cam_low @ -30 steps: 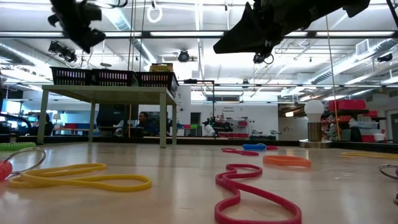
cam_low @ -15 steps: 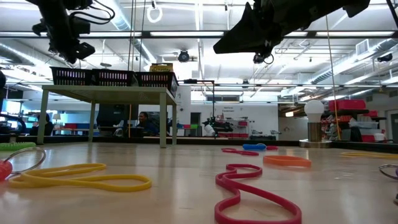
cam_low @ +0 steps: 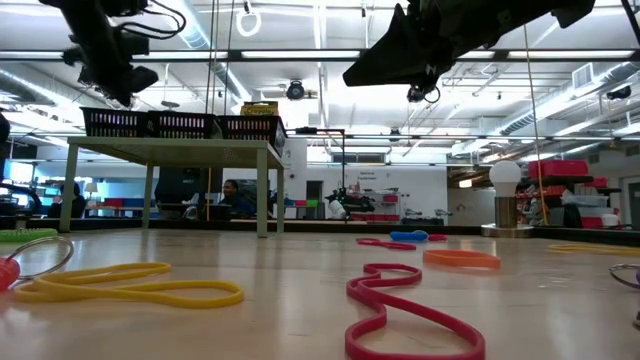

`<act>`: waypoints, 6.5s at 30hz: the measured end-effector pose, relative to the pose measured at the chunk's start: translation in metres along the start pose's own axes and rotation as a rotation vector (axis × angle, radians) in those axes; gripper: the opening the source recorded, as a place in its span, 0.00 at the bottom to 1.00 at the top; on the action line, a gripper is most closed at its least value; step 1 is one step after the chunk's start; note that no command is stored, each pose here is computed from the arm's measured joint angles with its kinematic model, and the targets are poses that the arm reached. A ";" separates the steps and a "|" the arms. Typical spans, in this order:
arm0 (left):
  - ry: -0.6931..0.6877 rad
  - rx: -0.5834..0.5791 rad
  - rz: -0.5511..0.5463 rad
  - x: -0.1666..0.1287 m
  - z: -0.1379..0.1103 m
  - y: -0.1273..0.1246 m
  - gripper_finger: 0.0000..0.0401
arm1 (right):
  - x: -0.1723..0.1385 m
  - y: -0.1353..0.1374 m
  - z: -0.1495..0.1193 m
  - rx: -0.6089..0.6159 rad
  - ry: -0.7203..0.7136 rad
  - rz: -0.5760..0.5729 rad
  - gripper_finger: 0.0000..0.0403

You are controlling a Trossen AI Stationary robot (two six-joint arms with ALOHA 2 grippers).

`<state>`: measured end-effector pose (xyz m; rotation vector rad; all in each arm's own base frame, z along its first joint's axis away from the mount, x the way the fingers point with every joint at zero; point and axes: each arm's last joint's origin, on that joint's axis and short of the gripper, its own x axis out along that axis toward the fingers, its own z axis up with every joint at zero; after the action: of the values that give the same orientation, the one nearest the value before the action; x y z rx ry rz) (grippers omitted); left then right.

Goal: Pick & Place Office Desk Supplies
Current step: Put the red rubber band into the left black bin on the shelf, then put the orange spring keychain into the middle black bin on the shelf, then put the red rubber band into the left black bin on the shelf

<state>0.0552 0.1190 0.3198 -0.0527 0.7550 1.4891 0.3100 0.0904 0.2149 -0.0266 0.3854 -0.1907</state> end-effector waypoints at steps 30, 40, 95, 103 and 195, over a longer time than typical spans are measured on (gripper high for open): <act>0.415 0.154 -0.238 -0.007 0.031 0.003 0.43 | 0.000 0.001 0.000 0.001 0.001 0.019 0.02; 0.255 0.146 -0.443 -0.055 0.015 0.013 0.26 | 0.000 0.001 0.000 -0.008 0.001 0.019 0.02; 0.392 0.615 -1.185 -0.212 -0.224 -0.294 0.37 | -0.021 0.026 -0.033 0.022 0.086 -0.032 0.02; 0.436 0.570 -1.138 -0.211 -0.219 -0.285 0.10 | -0.021 0.026 -0.033 0.020 0.087 -0.032 0.02; -0.629 -0.051 -1.234 -0.093 -0.147 -0.227 0.02 | 0.002 0.016 -0.050 0.149 0.220 0.038 0.17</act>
<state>0.2077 -0.0599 0.1570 -0.0657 0.0692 0.2839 0.2959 0.1065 0.1665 0.1492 0.5899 -0.1851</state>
